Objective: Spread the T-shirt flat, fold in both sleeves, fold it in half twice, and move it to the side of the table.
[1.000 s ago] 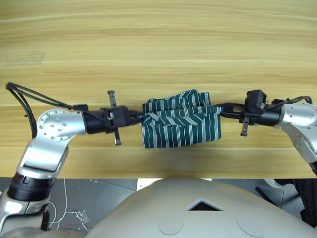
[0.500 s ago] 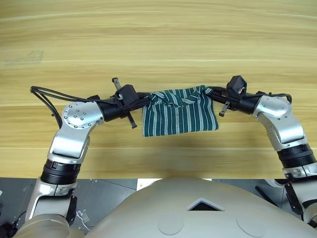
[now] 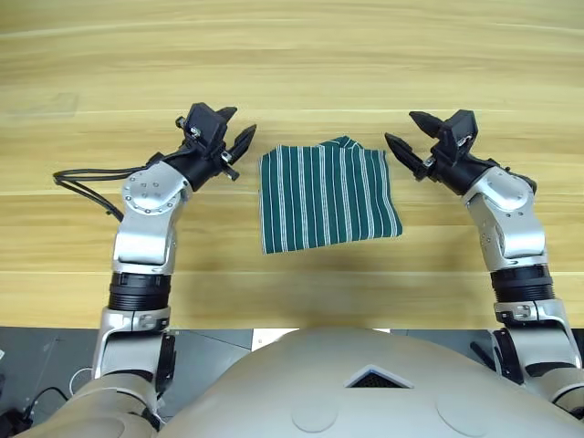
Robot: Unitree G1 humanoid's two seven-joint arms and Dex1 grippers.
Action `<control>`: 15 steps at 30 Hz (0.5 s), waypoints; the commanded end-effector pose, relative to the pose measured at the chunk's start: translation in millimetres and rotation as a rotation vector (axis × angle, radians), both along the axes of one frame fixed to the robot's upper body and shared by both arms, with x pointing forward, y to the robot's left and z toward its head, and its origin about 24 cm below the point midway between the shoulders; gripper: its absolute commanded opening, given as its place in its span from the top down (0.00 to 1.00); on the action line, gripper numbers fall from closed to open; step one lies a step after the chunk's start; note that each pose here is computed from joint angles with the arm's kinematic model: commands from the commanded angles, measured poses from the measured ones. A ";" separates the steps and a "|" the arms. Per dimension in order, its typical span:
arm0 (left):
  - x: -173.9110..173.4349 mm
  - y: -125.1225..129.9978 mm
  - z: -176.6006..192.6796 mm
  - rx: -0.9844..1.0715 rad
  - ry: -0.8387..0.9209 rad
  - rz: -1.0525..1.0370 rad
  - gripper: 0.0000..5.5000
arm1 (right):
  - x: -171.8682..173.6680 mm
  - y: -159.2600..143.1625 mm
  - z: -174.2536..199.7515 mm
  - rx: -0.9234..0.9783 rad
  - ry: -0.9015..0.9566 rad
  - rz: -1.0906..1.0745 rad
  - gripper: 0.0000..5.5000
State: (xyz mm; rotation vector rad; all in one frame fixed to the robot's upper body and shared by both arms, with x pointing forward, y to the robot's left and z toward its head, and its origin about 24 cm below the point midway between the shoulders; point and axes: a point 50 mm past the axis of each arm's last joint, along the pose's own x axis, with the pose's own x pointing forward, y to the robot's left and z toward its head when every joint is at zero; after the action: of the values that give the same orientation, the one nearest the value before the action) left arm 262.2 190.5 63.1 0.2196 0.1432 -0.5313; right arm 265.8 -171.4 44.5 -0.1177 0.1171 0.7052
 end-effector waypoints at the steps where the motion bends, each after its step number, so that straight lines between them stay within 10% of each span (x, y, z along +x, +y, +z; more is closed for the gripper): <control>1: -3.1 -2.9 0.7 -0.154 -0.028 0.079 0.52 | 1.7 5.7 0.4 -0.009 -0.047 0.010 0.34; 15: -13.3 13.6 71.5 -0.386 -0.482 0.434 0.36 | 34.8 91.0 -32.4 -0.440 -0.021 0.490 0.02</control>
State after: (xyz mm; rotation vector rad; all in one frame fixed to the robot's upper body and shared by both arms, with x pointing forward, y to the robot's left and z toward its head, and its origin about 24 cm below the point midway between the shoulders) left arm 251.5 212.2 135.8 -0.0153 -0.3740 -0.0412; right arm 288.6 -80.7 18.9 -0.4553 0.1949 1.1718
